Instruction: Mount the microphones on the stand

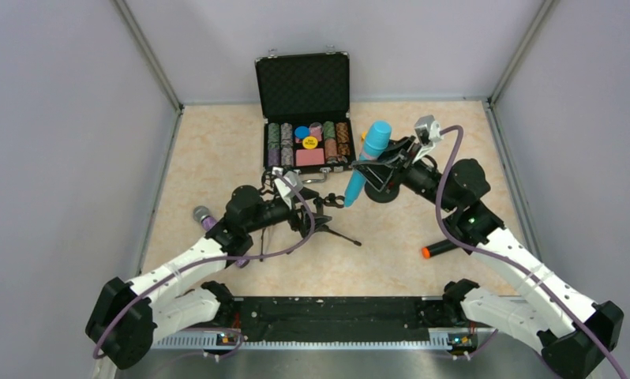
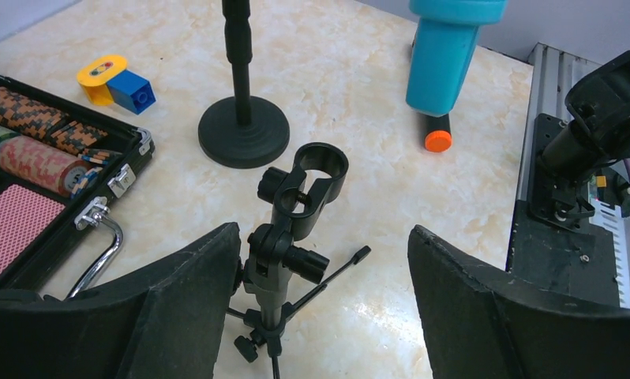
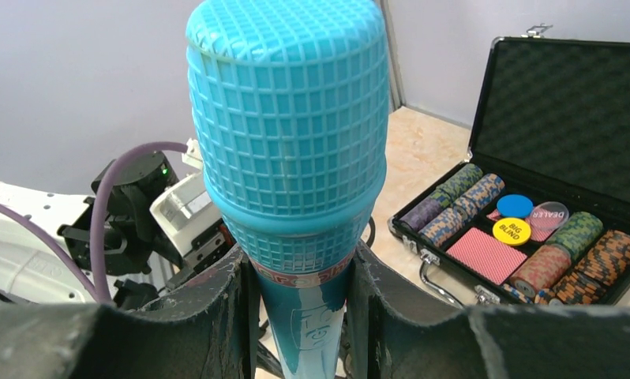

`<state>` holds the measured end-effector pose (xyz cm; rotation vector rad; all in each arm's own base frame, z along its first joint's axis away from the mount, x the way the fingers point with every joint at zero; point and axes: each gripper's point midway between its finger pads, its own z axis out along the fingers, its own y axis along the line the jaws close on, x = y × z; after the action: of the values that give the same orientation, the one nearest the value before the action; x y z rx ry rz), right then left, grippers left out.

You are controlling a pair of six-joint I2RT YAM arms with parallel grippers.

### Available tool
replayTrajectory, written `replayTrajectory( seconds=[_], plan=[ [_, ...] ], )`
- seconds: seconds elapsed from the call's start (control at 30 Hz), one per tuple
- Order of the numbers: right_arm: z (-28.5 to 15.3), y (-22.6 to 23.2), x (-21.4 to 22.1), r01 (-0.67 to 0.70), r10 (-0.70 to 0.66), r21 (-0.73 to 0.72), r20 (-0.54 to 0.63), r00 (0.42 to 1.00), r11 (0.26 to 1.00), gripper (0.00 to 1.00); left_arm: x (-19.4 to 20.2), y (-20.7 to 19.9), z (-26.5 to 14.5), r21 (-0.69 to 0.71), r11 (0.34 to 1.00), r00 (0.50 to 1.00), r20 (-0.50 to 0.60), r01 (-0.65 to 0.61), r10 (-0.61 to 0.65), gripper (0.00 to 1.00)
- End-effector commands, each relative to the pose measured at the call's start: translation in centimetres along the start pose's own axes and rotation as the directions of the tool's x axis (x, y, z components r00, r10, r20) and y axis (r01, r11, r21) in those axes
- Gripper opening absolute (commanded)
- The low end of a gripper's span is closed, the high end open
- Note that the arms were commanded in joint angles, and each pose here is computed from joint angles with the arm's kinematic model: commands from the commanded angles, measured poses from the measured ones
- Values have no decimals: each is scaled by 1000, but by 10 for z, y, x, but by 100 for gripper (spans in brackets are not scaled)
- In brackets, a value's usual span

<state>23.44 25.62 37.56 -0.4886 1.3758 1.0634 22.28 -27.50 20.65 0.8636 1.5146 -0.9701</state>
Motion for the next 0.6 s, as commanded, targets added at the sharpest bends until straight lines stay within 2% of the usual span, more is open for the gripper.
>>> replayTrajectory(
  seconds=[0.0,0.23,0.4,0.57],
  plan=[
    [-1,12,-20,45,-39,-66,83,996,997,0,-11,-4,-3,8,999,999,16,-37,37,82],
    [-1,13,-15,57,-50,-84,79,996,995,0,-14,0,-2,-7,999,999,-3,-49,49,79],
    [0,14,-17,61,-52,-90,101,994,994,0,-9,0,-1,30,994,992,-54,-109,111,73],
    [2,14,-17,66,-53,-106,127,991,992,0,-12,0,1,58,985,983,-76,-165,169,62]
  ],
)
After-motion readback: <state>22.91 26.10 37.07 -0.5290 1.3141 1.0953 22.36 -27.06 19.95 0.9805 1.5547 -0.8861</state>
